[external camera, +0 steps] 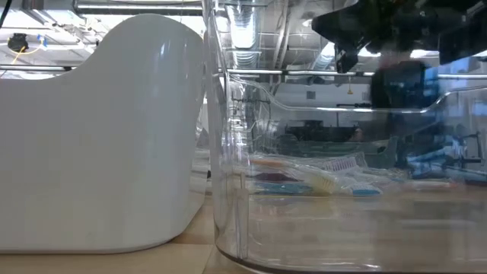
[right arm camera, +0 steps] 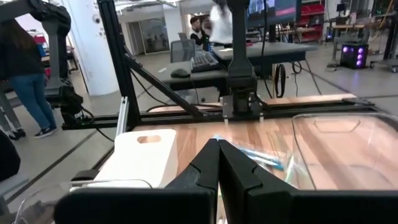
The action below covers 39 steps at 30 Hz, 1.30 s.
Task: Pick & Place Toothbrushes
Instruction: Put the orange toothbrush into the white bin
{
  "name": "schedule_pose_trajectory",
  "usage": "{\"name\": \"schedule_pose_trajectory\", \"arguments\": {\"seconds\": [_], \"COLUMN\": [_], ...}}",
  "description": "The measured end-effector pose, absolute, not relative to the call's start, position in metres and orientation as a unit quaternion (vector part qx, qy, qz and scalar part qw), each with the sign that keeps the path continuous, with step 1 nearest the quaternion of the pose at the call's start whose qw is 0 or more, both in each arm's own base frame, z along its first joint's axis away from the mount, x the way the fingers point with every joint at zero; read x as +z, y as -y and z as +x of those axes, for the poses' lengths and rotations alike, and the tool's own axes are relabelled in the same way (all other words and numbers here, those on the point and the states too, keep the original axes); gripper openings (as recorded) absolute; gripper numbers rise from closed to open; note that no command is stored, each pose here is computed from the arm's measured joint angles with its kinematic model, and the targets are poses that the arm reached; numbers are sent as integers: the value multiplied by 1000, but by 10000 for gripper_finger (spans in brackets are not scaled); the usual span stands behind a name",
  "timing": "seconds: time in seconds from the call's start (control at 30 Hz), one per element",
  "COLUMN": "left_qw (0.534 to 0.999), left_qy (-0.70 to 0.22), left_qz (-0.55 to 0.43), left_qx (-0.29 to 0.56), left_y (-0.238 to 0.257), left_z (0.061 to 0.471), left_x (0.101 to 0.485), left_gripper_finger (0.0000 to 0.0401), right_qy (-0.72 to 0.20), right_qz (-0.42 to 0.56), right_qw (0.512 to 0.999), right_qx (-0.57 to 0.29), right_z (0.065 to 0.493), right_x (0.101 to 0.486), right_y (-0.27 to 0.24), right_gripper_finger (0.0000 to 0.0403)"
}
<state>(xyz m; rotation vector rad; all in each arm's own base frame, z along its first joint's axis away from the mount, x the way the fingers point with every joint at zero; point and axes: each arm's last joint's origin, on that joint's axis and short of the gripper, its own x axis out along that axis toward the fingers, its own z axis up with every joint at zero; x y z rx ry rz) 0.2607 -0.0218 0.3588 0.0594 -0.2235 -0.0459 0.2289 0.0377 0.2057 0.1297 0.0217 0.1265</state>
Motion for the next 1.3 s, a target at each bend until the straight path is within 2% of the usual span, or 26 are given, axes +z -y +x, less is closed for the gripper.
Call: {"name": "schedule_pose_trajectory", "arguments": {"seconds": [0.33, 0.53, 0.8, 1.3], "left_qw": [993, 994, 999, 998], "left_qy": [111, 98, -41, -64], "left_qz": [28, 29, 30, -3], "left_qx": [-23, -24, -13, 1], "left_y": [22, 22, 13, 7], "left_z": [261, 261, 258, 259], "left_x": [359, 356, 343, 338], "left_gripper_finger": [3, 3, 3, 3], "right_qy": [-128, -128, -128, -153], "right_qz": [73, 70, 64, 30], "right_qw": [987, 987, 988, 986], "right_qx": [58, 60, 60, 52], "right_z": [246, 248, 248, 255], "right_x": [218, 224, 224, 210], "right_y": [-44, -45, -45, -42], "right_gripper_finger": [0, 0, 0, 0]}}
